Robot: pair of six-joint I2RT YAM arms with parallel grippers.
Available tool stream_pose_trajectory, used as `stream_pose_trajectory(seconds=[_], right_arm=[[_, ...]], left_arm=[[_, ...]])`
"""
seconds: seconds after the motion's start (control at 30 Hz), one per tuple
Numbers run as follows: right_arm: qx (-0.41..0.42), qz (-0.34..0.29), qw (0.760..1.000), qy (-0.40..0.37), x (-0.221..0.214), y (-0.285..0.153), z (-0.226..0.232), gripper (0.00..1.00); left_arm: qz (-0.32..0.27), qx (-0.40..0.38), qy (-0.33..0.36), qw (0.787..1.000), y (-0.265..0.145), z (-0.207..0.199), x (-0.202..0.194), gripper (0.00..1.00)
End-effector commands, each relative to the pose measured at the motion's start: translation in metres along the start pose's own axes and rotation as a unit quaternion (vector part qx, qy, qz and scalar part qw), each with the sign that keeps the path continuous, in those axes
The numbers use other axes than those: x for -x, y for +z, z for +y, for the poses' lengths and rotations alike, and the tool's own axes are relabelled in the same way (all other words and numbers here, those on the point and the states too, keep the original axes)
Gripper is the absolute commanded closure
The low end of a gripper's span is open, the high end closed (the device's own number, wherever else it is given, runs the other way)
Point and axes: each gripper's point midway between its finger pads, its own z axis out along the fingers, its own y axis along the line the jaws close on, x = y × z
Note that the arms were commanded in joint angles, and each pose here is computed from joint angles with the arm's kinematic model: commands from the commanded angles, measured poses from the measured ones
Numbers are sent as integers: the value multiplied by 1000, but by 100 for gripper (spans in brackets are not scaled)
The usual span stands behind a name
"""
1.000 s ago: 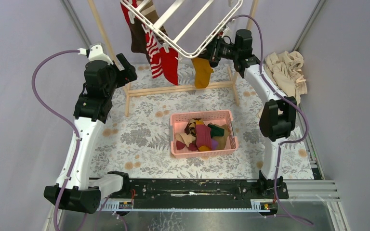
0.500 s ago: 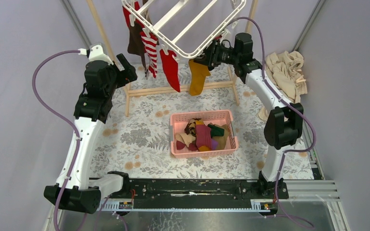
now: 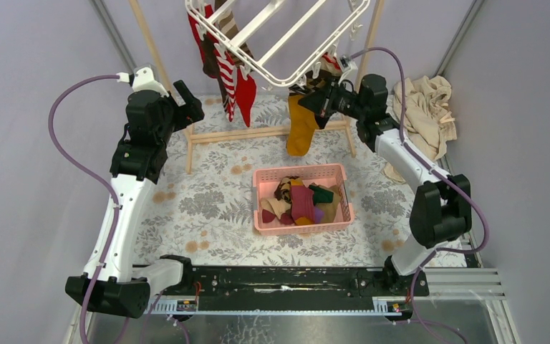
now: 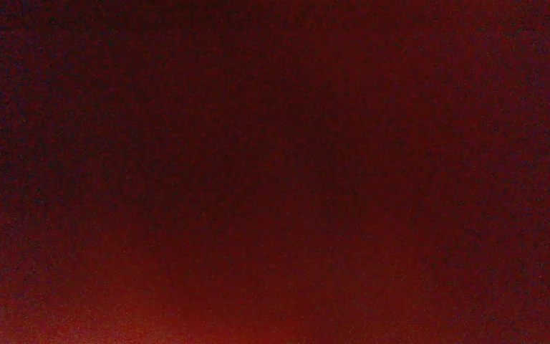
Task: Remove the socks clipped to the hanger
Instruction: Adjust the hanger on the clothesline.
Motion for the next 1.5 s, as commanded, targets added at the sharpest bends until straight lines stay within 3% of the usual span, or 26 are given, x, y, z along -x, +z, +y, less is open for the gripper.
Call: stream_pose_trajectory(seconds=[0.0, 0.43, 0.73, 0.97, 1.07, 1.17, 1.27, 1.33, 1.47], right_arm=[[33, -99, 994, -29, 46, -19, 26, 97], [86, -259, 956, 106, 129, -76, -12, 100], [112, -298, 934, 162, 169, -76, -45, 100], [98, -292, 940, 146, 178, -74, -42, 100], [88, -278, 947, 133, 172, -76, -36, 88], [67, -263, 954, 124, 160, -80, -32, 68], [39, -245, 962, 114, 145, -84, -32, 55], [7, -233, 966, 108, 132, -88, -37, 40], [-68, -210, 971, 95, 107, -100, -49, 24]], left_arm=[[-16, -2, 6, 1000, -1, 0, 9, 1], [-19, 0, 9, 1000, -1, 0, 13, 1], [-18, 5, 10, 1000, -1, 2, 11, 1], [-16, 9, 11, 1000, 0, 5, 8, 1], [-16, 7, 9, 1000, 1, 4, 7, 1], [-14, 0, 6, 1000, 2, 2, 5, 1], [-15, -11, 3, 1000, 3, -1, 2, 1], [-15, -20, 0, 1000, 4, -4, -1, 1], [-10, -30, -3, 999, 6, -6, -7, 1]])
